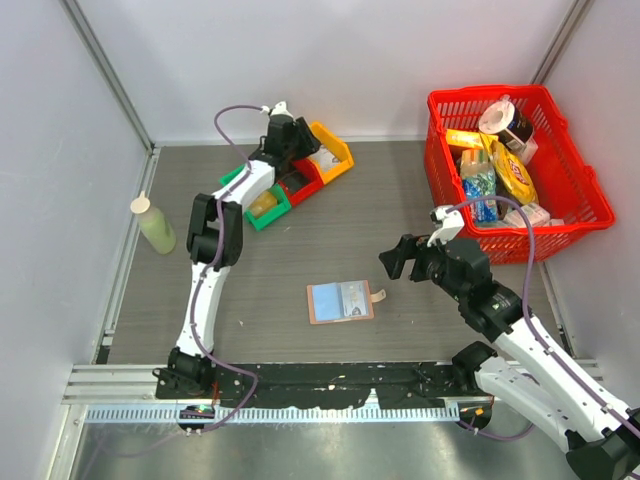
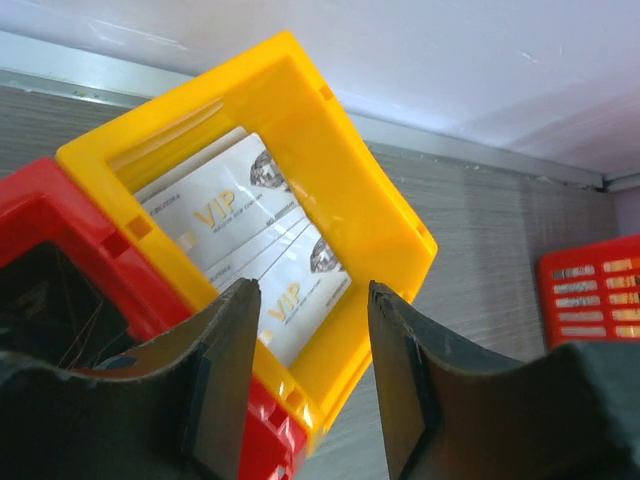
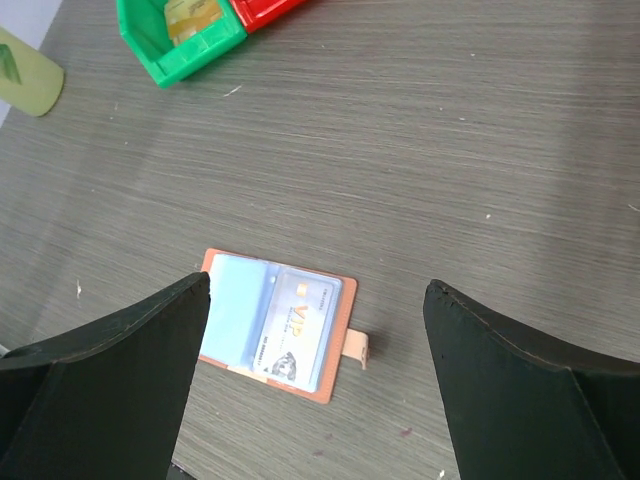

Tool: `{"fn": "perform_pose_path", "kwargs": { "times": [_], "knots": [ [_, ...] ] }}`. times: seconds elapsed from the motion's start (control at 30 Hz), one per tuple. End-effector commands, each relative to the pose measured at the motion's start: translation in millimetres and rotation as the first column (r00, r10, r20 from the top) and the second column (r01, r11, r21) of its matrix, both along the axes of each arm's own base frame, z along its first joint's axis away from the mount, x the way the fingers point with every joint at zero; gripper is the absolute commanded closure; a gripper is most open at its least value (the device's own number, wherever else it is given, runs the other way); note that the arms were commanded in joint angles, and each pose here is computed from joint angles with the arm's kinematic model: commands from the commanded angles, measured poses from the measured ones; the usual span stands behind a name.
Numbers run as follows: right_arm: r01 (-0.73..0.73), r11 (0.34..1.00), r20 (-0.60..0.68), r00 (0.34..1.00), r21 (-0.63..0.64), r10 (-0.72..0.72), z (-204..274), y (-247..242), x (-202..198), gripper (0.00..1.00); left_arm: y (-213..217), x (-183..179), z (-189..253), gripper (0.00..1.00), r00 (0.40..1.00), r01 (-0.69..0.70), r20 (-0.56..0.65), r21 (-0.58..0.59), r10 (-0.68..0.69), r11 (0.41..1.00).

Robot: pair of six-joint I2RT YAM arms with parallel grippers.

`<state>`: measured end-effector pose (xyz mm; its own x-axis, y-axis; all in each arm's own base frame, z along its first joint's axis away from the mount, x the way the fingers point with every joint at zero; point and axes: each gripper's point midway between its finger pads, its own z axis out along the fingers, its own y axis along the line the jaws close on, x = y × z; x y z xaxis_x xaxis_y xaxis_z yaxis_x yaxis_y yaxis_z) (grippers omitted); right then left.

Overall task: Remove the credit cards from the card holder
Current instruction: Place the credit card in the storage box, then remove the credit card from the card holder.

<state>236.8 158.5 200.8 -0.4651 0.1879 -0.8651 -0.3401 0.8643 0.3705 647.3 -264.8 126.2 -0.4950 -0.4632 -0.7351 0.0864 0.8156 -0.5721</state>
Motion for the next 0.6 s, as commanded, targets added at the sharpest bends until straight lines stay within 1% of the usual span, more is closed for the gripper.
{"fn": "perform_pose_path", "kwargs": {
  "times": [0.0, 0.1, 0.23, 0.27, 0.4, 0.47, 0.57],
  "knots": [
    [0.033, 0.999, 0.038, 0.999, -0.022, -0.032, 21.2, -7.8, 4.2, 0.09, 17.6, -18.8, 92.4, 0.48, 0.992, -0.005, 0.129, 0.025, 0.002, 1.0],
    [0.016, 1.0, 0.026, 1.0, -0.024, -0.016, 21.8, -5.5, 2.3, 0.11, 19.9, -44.9, 114.3, 0.45, 0.99, 0.019, 0.141, 0.036, -0.024, 0.999],
    [-0.02, 0.999, -0.015, 1.0, -0.036, 0.02, 17.1, 1.0, 0.6, 0.16, 14.2, -99.7, 143.4, 0.41, 0.984, 0.087, 0.147, 0.061, -0.095, 0.994],
    [-0.06, 0.998, -0.032, 0.998, -0.028, 0.06, 15.6, 7.6, -2.8, 0.17, 12.4, -116.8, 147.6, 0.41, 0.984, 0.104, 0.141, 0.062, -0.112, 0.993],
    [-0.115, 0.993, -0.115, 0.987, -0.04, 0.11, -2.2, 19.3, -4.6, 0.23, 1.0, -192.9, 147.0, 0.4, 0.975, 0.182, 0.114, 0.071, -0.189, 0.981],
    [-0.152, 0.988, -0.174, 0.974, -0.039, 0.143, -14.8, 27.3, -6.6, 0.25, -10.1, -231.7, 132.8, 0.39, 0.967, 0.236, 0.076, 0.078, -0.241, 0.969],
    [-0.187, 0.981, -0.243, 0.955, -0.045, 0.171, -33.1, 37.1, -9.5, 0.3, -24.8, -284.5, 114.7, 0.39, 0.95, 0.31, 0.019, 0.037, -0.31, 0.95]
  ]
}}
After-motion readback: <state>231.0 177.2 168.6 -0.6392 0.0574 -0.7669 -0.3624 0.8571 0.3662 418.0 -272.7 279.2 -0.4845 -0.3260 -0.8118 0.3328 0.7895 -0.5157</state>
